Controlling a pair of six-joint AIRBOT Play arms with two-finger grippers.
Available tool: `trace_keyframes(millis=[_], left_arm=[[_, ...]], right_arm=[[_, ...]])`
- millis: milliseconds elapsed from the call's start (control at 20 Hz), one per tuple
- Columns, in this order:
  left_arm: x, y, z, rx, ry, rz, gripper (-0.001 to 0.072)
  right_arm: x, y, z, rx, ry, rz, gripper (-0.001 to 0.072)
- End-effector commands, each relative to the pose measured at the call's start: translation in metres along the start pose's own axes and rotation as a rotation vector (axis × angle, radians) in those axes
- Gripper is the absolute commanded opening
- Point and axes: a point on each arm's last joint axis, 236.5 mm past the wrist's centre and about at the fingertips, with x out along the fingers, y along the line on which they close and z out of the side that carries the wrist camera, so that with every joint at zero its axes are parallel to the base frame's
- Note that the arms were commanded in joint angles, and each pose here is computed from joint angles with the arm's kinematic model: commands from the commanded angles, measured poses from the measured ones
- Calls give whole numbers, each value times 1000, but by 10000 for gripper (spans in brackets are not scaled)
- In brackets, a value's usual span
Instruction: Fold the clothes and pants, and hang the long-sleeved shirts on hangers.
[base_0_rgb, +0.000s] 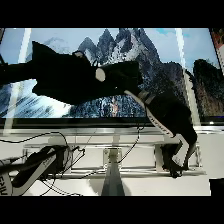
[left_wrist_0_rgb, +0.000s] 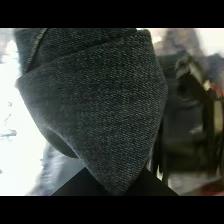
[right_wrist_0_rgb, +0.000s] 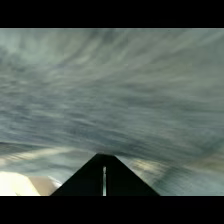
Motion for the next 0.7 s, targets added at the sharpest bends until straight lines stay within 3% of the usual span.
trace_keyframes(millis=[0, 150, 300, 450, 500, 600, 650], left_arm=[[40, -36, 6, -152, 6, -134, 21], [114, -83, -8, -195, 42, -235, 21], [188, -154, -24, -399, 16, -369, 22], [240, -221, -53, -341, 28, -442, 23], [254, -232, -57, -309, 19, -439, 78], [278, -234, -60, -270, -7, -403, 720], [284, -230, -62, -280, 0, -395, 704]], right_arm=[[-78, -91, -5, -22, 119, -177, 45], [-159, -160, 8, 95, 52, -254, 45], [-237, -215, 18, 196, -65, -338, 46], [-298, -261, 13, 286, -151, -417, 46], [-311, -276, 8, 316, -164, -437, 46], [-331, -306, -5, 378, -182, -477, 46], [-339, -320, -13, 406, -186, -497, 46]])
